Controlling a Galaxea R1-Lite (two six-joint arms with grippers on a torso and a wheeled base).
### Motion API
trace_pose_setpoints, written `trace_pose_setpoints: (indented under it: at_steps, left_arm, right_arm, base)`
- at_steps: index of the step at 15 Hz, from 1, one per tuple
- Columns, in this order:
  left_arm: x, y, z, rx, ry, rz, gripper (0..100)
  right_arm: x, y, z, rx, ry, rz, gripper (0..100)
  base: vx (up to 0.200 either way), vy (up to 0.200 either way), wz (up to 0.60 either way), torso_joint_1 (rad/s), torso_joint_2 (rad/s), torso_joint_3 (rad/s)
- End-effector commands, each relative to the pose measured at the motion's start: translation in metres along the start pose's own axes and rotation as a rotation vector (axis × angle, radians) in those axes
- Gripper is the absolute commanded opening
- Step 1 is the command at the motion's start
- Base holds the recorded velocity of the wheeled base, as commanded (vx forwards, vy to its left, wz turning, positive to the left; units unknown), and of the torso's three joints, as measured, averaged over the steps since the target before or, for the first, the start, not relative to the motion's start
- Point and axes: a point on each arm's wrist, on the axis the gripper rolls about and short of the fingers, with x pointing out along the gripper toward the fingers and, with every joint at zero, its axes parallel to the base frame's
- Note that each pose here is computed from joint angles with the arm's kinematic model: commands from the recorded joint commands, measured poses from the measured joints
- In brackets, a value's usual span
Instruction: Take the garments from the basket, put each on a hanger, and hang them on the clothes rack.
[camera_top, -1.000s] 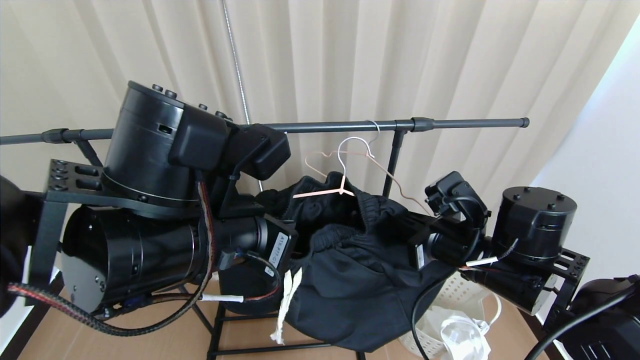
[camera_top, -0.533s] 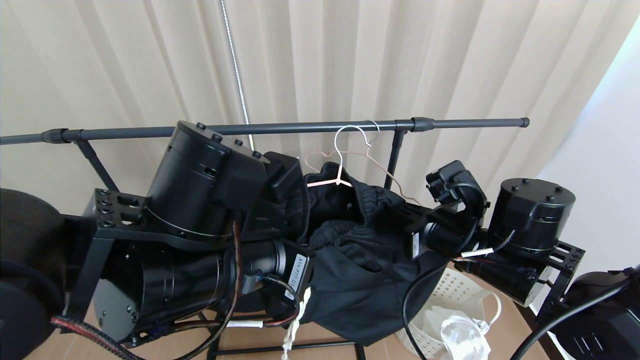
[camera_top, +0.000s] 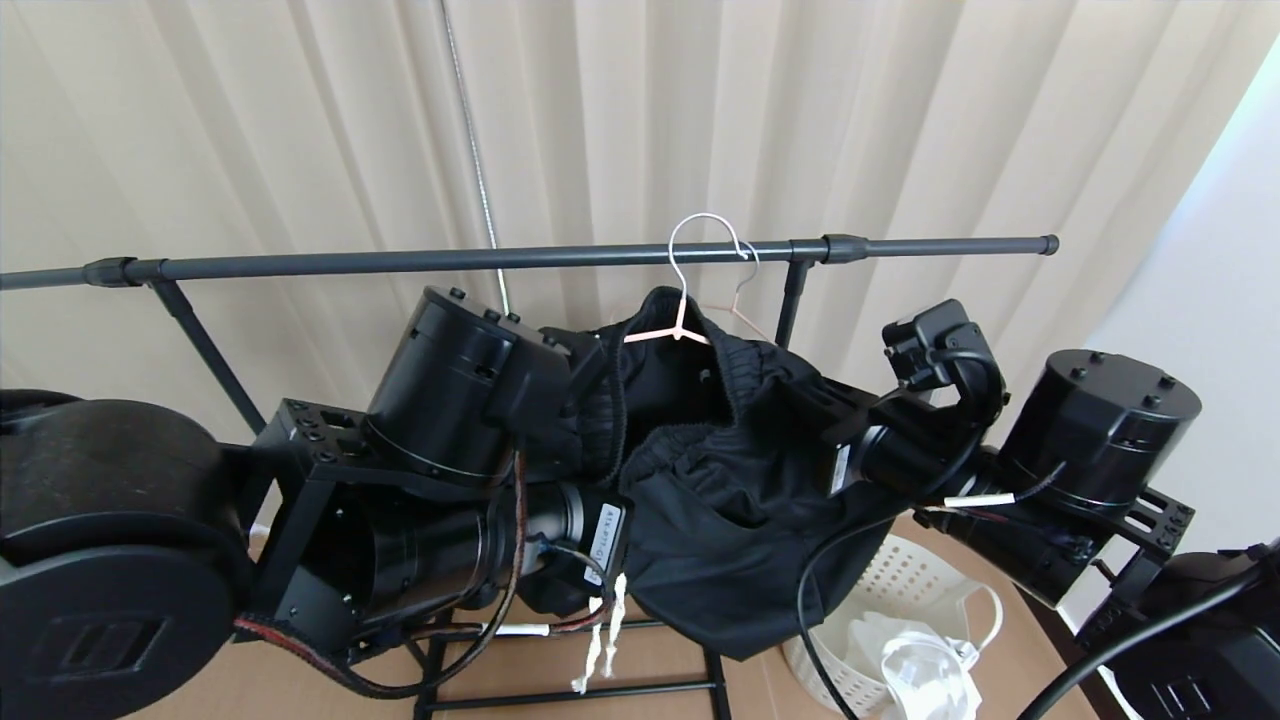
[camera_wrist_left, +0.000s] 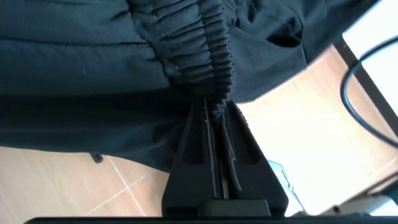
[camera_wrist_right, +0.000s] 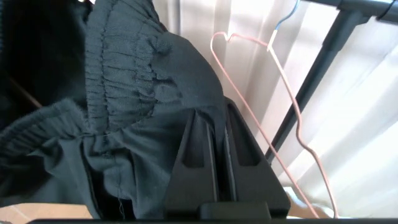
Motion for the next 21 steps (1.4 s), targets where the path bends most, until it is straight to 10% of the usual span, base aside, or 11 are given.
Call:
trace_pose_setpoints:
  at_steps: [1, 19, 20, 21]
  left_arm:
    - [0.014, 0.001, -0.002, -0.004, 0.014, 0.018, 0]
    - [0.052, -0.008, -0.003, -0.037, -0.054, 0.055, 0]
    - [0.053, -0.008, -0.004, -0.037, -0.051, 0.057, 100]
    - [0.053, -0.008, -0.005, -0.034, -0.047, 0.056, 100]
  right_arm:
    - [-0.002, 0.0, 0.001, 0.001, -0.012, 0.002, 0]
    - [-0.01, 0.008, 0.006, -0.002, -0.093, 0.028, 0]
    - [-0.01, 0.008, 0.006, -0.002, -0.093, 0.028, 0]
    - [-0.011, 0.009, 0.008, -0.001, -0.101, 0.032, 0]
  base:
    - [0.0, 0.0, 0.0, 0.0, 0.0, 0.0]
    - [0.0, 0.0, 0.0, 0.0, 0.0, 0.0]
    - [0.0, 0.0, 0.0, 0.0, 0.0, 0.0]
    - [0.0, 0.0, 0.0, 0.0, 0.0, 0.0]
